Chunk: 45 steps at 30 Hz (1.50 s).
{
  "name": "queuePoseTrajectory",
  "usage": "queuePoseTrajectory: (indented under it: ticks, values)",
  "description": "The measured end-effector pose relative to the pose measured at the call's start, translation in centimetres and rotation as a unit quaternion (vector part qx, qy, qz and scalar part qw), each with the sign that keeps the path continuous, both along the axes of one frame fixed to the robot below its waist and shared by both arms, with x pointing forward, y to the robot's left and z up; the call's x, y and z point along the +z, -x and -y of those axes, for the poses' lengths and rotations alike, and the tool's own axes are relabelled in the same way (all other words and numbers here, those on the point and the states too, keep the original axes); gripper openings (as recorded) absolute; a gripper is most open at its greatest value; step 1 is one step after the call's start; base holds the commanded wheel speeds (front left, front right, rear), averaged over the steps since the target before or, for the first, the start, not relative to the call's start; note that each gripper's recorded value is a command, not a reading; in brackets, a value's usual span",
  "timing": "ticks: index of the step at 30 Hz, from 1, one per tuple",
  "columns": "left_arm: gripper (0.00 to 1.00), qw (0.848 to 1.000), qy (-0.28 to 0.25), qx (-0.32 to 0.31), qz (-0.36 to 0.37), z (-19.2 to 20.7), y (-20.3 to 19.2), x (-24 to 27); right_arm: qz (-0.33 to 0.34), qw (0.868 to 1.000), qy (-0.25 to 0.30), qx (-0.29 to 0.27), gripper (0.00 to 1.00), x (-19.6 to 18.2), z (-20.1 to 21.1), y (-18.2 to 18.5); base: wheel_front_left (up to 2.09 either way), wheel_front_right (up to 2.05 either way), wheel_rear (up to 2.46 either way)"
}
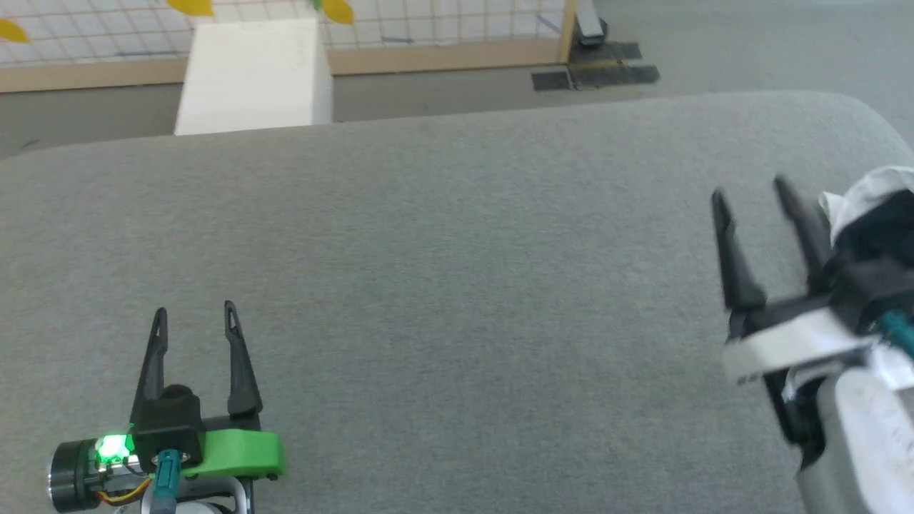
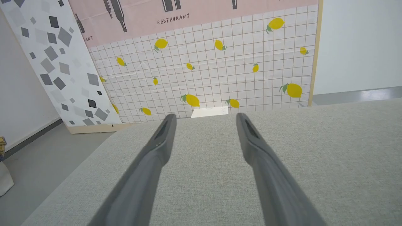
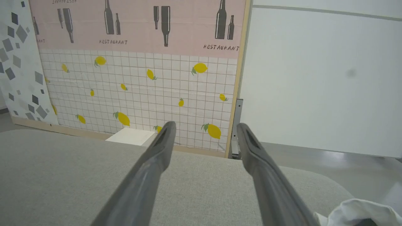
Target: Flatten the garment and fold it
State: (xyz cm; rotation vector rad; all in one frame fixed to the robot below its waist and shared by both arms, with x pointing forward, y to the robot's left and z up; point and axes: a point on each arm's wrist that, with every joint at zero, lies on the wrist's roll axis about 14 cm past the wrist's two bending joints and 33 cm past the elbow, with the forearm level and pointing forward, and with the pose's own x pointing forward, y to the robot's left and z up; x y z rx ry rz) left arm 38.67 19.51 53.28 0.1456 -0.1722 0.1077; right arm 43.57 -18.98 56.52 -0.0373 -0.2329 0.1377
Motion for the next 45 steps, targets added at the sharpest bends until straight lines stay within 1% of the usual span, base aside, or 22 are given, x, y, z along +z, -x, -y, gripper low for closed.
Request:
queuePoseTrajectory:
  ticks: [2,6,10,13,18,19,45]
  values:
    - [1.0,1.0,0.003,0.001,0.003,-0.2,0.5,0.3,-0.015,1.0,-0.008,0.006,1.0,-1.2,-0.9,0.8,0.0,0.0,0.0]
    - [1.0,1.0,0.009,-0.001,0.006,-0.4,1.2,0.6,-0.033,0.999,-0.035,0.0,1.0,-2.7,-1.7,2.2,0.0,0.0,0.0]
    - [1.0,1.0,0.014,-0.005,0.005,-0.3,1.6,0.5,-0.029,0.998,-0.046,-0.024,1.0,-2.7,-0.8,3.6,0.0,0.0,0.0]
    - [1.0,1.0,0.02,-0.009,0.0,-0.2,1.7,0.3,-0.017,0.999,-0.03,-0.033,1.0,-2.1,-0.4,4.5,0.0,0.0,0.0]
    - [1.0,0.999,0.039,-0.016,-0.009,0.2,1.5,-0.4,-0.012,0.999,-0.024,-0.034,1.0,-1.8,-0.6,5.3,0.0,0.0,0.0]
    - [0.0,0.999,0.04,-0.016,-0.011,0.2,1.5,-0.5,-0.012,0.999,-0.024,-0.034,0.0,-1.8,-0.6,5.3,0.0,0.0,0.0]
    - [0.0,0.998,0.046,-0.022,-0.026,0.4,1.6,-0.6,-0.029,0.999,-0.022,-0.03,0.0,-2.0,-0.9,5.5,0.0,0.0,0.0]
